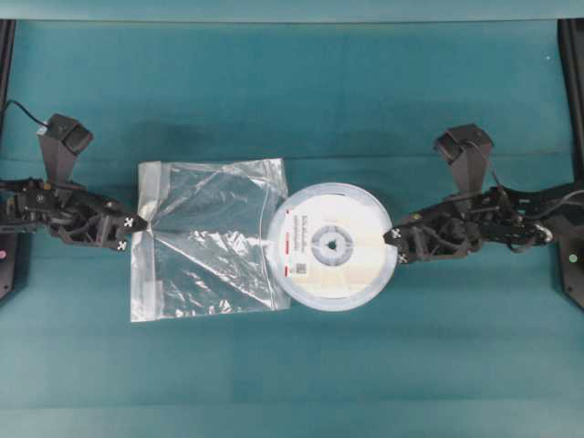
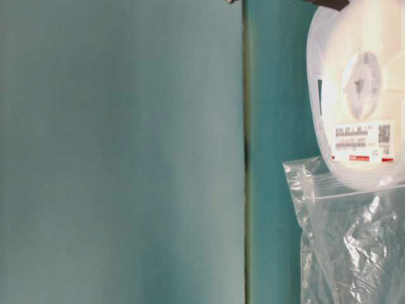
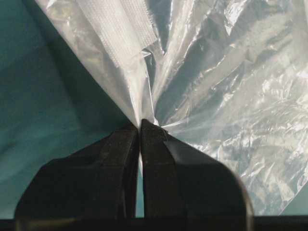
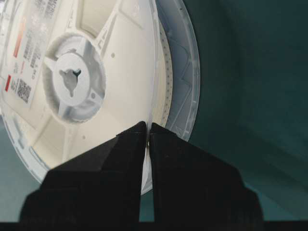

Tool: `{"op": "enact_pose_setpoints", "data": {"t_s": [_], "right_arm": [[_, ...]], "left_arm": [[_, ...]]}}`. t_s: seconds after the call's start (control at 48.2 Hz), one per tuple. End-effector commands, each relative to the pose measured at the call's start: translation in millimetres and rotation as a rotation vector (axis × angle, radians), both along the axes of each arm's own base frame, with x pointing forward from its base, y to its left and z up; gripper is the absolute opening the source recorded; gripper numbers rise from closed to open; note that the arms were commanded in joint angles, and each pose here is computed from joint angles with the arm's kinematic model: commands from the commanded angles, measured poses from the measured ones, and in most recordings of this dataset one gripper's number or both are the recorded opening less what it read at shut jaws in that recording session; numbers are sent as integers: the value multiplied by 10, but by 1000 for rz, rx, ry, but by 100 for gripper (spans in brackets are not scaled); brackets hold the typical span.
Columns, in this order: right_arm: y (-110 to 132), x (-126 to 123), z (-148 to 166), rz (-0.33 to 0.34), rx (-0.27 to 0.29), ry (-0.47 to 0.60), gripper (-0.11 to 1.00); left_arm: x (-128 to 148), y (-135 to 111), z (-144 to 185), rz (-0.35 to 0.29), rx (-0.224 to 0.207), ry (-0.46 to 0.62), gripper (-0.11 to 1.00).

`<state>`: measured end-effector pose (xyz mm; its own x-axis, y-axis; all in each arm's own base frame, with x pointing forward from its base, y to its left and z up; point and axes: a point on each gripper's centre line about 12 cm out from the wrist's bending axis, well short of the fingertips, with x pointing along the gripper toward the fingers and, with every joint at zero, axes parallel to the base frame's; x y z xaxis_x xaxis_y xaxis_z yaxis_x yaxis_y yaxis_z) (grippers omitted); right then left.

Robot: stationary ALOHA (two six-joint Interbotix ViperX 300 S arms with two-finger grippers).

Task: Take out the reel from the clear zip bag.
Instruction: 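Hold the bag with the left gripper and pull the reel rightward out, then lower the reel onto the table right of the bag with the right gripper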

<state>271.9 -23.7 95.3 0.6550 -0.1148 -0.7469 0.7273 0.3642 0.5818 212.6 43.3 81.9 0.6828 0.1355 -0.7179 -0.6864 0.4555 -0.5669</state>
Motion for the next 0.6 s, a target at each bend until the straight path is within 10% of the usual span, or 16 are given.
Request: {"op": "enact_pose_setpoints", "data": {"t_s": [0.0,0.581], "right_arm": [[-3,-30,55,-14,6,-23,7],[-54,-215,73,-42,10,-27,4]], "left_arm": [[35,10,28,-2,5,-15,0],[35,10,28,-2,5,-15,0]]}}
